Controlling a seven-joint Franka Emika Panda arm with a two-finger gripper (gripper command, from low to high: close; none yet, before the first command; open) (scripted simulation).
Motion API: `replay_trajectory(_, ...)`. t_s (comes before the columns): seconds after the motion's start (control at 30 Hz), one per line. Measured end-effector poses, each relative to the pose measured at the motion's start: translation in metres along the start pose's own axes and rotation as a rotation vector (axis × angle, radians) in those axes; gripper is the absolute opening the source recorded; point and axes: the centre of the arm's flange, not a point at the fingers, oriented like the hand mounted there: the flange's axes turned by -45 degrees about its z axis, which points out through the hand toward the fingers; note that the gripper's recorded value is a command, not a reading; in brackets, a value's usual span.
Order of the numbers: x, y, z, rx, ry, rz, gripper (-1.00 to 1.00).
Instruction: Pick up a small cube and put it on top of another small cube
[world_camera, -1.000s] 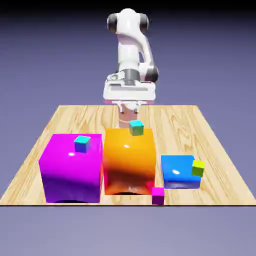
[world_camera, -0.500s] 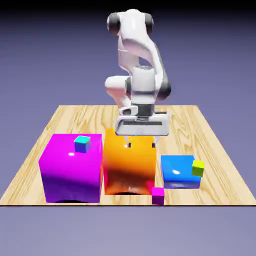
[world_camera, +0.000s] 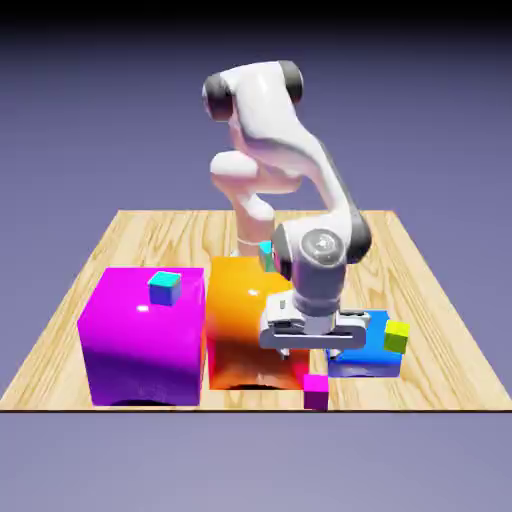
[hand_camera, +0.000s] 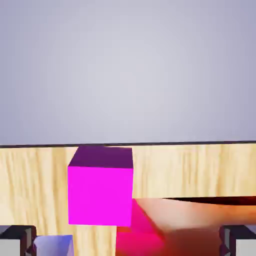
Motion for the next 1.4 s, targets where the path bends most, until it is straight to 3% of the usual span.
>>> replay_trajectory(0.13,0.02,-0.009,0.031,0.015,-0.138,0.021,0.0)
replay_trajectory(0.23,0.022,-0.01,0.087,0.016,-0.152,0.024,0.0)
replay_trajectory(0.27,0.021,-0.01,0.102,0.017,-0.152,0.023,-1.0)
replay_trajectory(0.33,0.021,-0.01,0.102,0.018,-0.152,0.023,-1.0)
replay_trajectory(0.47,0.025,-0.007,0.036,0.013,-0.146,0.042,-1.0)
replay_trajectory(0.97,0.042,0.178,-0.062,0.023,-0.016,0.682,-1.0)
replay_trajectory(1.1,-0.011,0.271,-0.126,0.162,-0.016,0.922,-1.0)
replay_trajectory(1.4,-0.162,0.375,-0.183,0.509,-0.13,1.099,-1.0)
